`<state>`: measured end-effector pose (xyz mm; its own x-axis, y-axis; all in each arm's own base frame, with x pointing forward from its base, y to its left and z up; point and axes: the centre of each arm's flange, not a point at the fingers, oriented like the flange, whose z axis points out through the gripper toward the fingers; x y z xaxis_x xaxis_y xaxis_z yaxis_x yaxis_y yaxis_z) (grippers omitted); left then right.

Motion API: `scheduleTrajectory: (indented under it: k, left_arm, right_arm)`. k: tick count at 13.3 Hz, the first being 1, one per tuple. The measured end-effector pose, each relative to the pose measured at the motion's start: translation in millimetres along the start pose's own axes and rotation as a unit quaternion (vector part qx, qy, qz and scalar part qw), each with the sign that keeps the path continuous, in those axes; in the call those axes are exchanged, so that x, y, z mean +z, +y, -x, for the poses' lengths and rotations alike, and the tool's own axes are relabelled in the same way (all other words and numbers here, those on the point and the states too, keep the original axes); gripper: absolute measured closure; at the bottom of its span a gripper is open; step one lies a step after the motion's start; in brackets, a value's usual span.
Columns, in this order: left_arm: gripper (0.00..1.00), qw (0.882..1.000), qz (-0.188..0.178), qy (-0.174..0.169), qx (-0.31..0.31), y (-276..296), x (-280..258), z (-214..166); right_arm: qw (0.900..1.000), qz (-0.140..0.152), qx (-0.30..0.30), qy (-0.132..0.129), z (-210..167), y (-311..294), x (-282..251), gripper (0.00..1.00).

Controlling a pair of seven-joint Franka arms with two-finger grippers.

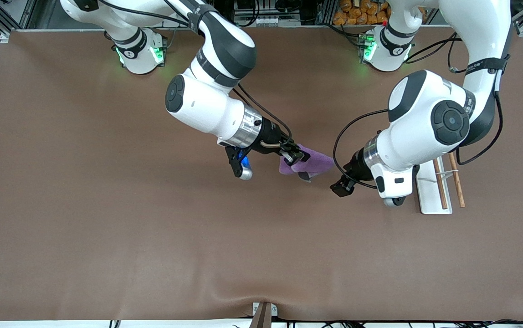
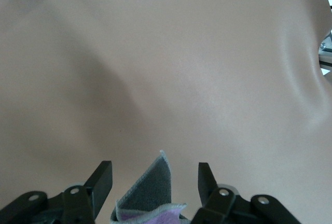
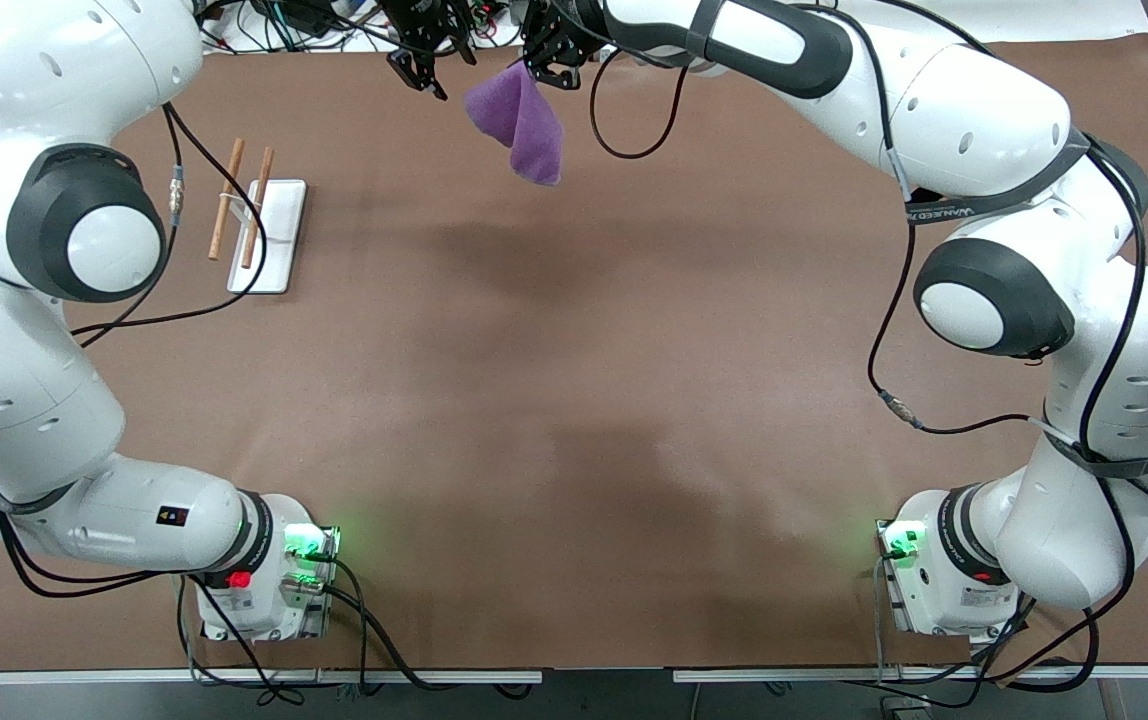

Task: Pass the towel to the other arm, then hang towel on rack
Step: 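Carry the towel toward the left gripper while the left gripper reaches it, then close the left gripper on the towel held by the right gripper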

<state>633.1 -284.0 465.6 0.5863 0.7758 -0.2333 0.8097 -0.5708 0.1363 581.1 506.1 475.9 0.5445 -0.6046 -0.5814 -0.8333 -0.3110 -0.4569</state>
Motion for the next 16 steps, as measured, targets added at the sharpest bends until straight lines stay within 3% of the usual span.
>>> scheduleTrajectory:
  k: [6,11,16]
  left_arm:
    - [0.29,0.999,0.032,0.000,0.040,9,6,-5]
    - [0.29,0.993,0.070,-0.063,0.076,12,7,-11]
    - [0.29,0.980,0.105,-0.128,0.107,9,23,-42]
  right_arm:
    - [1.000,-0.007,0.003,0.001,0,-2,-1,0.98]
    - [1.000,-0.007,0.003,0.002,0,-2,-2,0.98]
    - [1.000,-0.008,0.002,0.001,0,-2,-2,0.98]
